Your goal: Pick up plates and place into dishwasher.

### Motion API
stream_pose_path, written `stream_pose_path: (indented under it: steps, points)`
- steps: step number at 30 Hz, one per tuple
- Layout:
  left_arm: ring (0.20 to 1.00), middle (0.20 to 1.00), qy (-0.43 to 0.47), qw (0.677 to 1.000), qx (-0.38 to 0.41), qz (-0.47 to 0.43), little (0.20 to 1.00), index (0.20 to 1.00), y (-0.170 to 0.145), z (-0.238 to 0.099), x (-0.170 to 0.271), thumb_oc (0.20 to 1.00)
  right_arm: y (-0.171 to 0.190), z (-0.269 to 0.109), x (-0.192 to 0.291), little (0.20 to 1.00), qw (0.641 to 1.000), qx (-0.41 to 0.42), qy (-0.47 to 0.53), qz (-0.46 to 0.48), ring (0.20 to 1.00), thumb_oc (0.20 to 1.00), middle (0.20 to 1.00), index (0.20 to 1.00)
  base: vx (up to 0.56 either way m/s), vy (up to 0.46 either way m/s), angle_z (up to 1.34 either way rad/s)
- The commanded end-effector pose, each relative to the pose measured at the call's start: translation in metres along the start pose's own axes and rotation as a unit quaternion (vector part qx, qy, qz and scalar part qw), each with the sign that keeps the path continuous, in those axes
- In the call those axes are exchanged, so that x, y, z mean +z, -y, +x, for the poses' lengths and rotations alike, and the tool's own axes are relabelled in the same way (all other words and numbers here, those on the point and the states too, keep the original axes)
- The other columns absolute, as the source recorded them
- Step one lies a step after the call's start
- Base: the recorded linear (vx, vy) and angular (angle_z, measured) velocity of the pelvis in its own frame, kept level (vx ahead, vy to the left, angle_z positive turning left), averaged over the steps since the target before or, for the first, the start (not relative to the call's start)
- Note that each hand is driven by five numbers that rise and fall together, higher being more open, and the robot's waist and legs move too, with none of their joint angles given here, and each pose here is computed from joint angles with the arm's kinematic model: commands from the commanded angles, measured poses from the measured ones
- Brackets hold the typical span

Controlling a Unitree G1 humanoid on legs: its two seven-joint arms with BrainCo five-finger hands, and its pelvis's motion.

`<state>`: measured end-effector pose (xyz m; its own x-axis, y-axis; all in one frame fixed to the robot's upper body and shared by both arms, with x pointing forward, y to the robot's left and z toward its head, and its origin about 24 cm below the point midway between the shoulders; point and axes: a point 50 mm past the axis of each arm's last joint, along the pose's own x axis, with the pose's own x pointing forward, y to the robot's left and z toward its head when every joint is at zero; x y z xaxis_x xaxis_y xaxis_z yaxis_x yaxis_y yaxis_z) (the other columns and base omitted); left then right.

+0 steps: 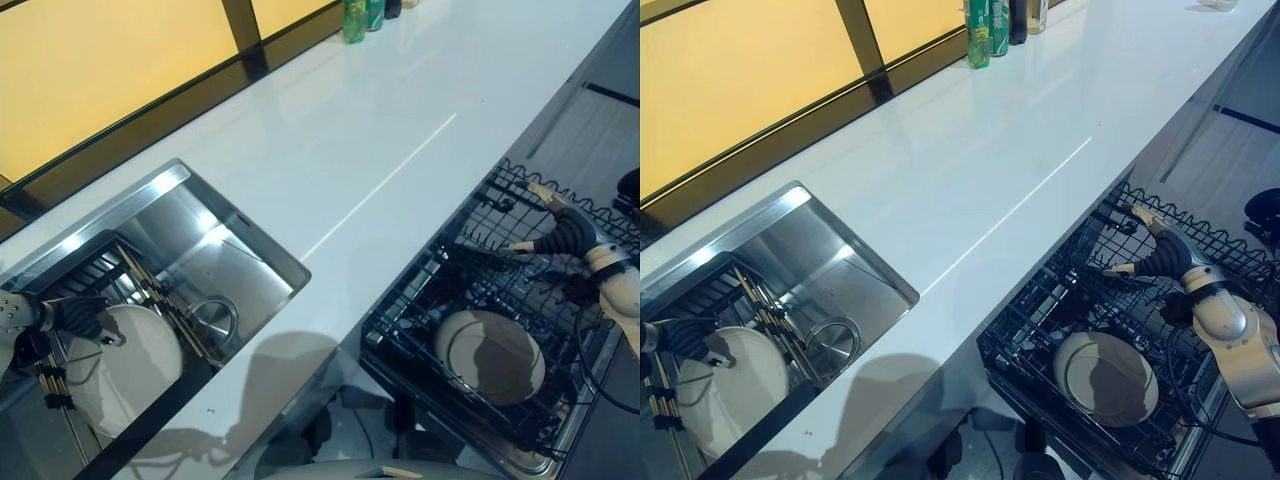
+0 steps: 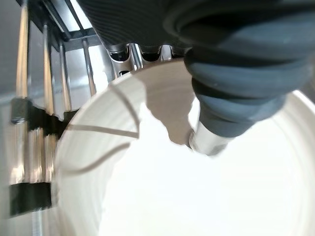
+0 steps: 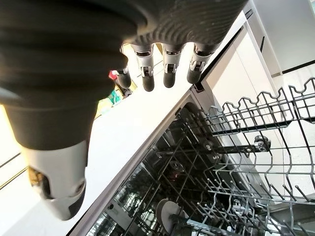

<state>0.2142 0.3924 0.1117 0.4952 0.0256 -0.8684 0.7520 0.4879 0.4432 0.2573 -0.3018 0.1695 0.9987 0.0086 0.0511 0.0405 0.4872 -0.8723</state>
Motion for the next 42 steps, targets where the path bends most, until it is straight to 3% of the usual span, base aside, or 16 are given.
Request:
stream_pose_path:
  steps: [1,16,19,21,26,28,32,37,42]
  points:
    - [0.2,0.2,-0.067,0.992,-0.11,0.004,0.2,0.2,0.031,-0.003,-0.027,0.2,0.01,0.001,0.012,1.0,0.999,-0.02,0.027,-0.014,1.0,1.0,1.0,1.0,0.01,-0.043,0.07]
    - [0.2,0.2,-0.04,0.995,-0.09,-0.012,0.2,0.2,0.036,-0.008,-0.028,0.2,0.005,0.003,0.015,1.0,0.999,-0.021,0.028,-0.002,1.0,1.0,1.0,1.0,0.0,-0.023,0.08]
    - [0.2,0.2,-0.011,1.0,-0.002,-0.007,0.2,0.2,0.025,-0.011,-0.023,0.2,0.003,0.001,0.013,1.0,0.999,-0.024,0.025,-0.001,1.0,1.0,1.0,1.0,-0.01,-0.004,0.03]
    - [0.2,0.2,0.015,0.994,0.108,0.009,0.2,0.2,0.008,-0.02,-0.016,0.2,0.004,-0.001,0.012,1.0,0.999,-0.032,0.024,0.003,1.0,1.0,1.0,1.0,0.0,0.0,0.0]
    - [0.2,0.2,0.09,0.923,0.374,0.012,0.2,0.2,-0.024,-0.054,-0.005,0.2,0.006,-0.009,0.007,1.0,0.997,-0.077,0.022,0.015,1.0,1.0,1.0,1.0,-0.02,-0.023,0.03]
    - [0.2,0.2,0.105,0.893,0.437,0.019,0.2,0.2,-0.023,-0.062,-0.005,0.2,0.005,-0.012,0.005,1.0,0.995,-0.098,0.021,0.02,1.0,1.0,1.0,1.0,-0.02,-0.029,0.06]
    - [0.2,0.2,0.148,0.803,0.577,0.021,0.2,0.2,-0.023,-0.073,0.0,0.2,0.002,-0.012,0.007,1.0,0.99,-0.132,0.028,0.027,1.0,1.0,1.0,1.0,-0.01,-0.017,0.09]
    - [0.2,0.2,0.192,0.716,0.671,-0.007,0.2,0.2,-0.019,-0.088,0.005,0.2,0.0,-0.016,0.011,1.0,0.982,-0.179,0.047,0.037,1.0,1.0,1.0,1.0,0.0,-0.003,0.01]
    - [0.2,0.2,0.25,0.666,0.703,-0.002,0.2,0.2,-0.013,-0.095,0.021,0.2,0.002,-0.015,0.027,1.0,0.975,-0.194,0.097,0.052,1.0,1.0,1.0,1.0,0.0,0.0,0.0]
